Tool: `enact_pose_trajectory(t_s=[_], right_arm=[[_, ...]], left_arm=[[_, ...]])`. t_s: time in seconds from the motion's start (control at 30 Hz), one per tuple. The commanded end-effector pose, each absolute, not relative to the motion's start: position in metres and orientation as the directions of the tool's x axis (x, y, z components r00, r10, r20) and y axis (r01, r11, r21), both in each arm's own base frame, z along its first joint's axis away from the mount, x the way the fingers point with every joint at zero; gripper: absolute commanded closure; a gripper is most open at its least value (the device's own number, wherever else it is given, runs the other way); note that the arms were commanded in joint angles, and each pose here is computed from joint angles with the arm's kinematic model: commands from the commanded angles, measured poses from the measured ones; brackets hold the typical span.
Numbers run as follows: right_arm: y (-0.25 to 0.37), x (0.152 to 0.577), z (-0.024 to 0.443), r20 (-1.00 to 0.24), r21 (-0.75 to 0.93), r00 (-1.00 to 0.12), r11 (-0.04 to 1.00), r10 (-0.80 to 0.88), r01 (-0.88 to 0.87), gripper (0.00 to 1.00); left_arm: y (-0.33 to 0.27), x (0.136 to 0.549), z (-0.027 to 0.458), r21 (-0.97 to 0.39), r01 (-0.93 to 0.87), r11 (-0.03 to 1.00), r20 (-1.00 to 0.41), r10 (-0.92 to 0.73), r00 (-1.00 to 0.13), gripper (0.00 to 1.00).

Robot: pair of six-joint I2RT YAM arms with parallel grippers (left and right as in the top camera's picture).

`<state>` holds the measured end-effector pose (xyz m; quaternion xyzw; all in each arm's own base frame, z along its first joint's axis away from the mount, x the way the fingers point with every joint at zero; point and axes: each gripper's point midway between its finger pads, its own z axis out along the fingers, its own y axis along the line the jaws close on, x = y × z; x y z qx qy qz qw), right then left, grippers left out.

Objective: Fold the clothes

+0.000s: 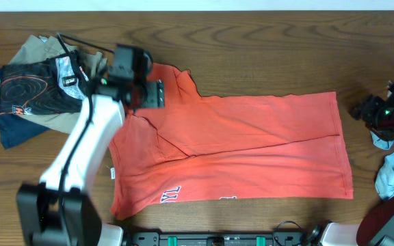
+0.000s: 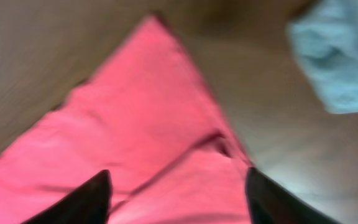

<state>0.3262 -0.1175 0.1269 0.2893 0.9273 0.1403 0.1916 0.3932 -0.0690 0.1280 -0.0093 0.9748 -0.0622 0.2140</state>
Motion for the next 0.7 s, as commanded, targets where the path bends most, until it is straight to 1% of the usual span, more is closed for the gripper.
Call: enact_pose_trajectory(t_s=[0.0,0.1,0.23,0.27,0.37,0.53,0.57,0.67], right_arm=[[-0.089,0.342,0.146,-0.289,0.523,-0.783,0.776,0.550,0.352,0.22],[-0.087,0.343,0.146,-0.291,0.522,-0.786,0.779,0.546,0.347,0.22],[-0.085,0.341,0.143,-0.284,0.508,-0.794,0.787,0.537,0.350,0.23],[-0.082,0.341,0.142,-0.280,0.498,-0.801,0.793,0.529,0.350,0.23],[-0.075,0.340,0.140,-0.272,0.484,-0.815,0.805,0.512,0.344,0.24],[-0.068,0.337,0.134,-0.258,0.442,-0.837,0.829,0.483,0.343,0.25],[-0.068,0.336,0.134,-0.257,0.435,-0.839,0.832,0.480,0.343,0.25],[-0.069,0.335,0.132,-0.255,0.417,-0.840,0.839,0.479,0.351,0.28]], left_arm=[[-0.068,0.414,0.108,-0.218,0.060,0.974,-0.380,-0.028,-0.925,0.19],[-0.060,0.442,0.091,-0.237,0.076,0.969,-0.406,-0.028,-0.914,0.18],[-0.057,0.473,0.066,-0.211,0.123,0.970,-0.469,0.009,-0.883,0.17],[-0.058,0.488,0.055,-0.198,0.146,0.969,-0.506,0.027,-0.862,0.17],[-0.056,0.504,0.042,-0.183,0.148,0.972,-0.541,0.025,-0.840,0.17],[-0.058,0.510,0.022,-0.185,0.146,0.972,-0.538,0.024,-0.842,0.18],[-0.059,0.508,0.018,-0.186,0.145,0.972,-0.529,0.025,-0.848,0.19],[-0.064,0.498,0.009,-0.191,0.148,0.970,-0.487,0.037,-0.873,0.28]])
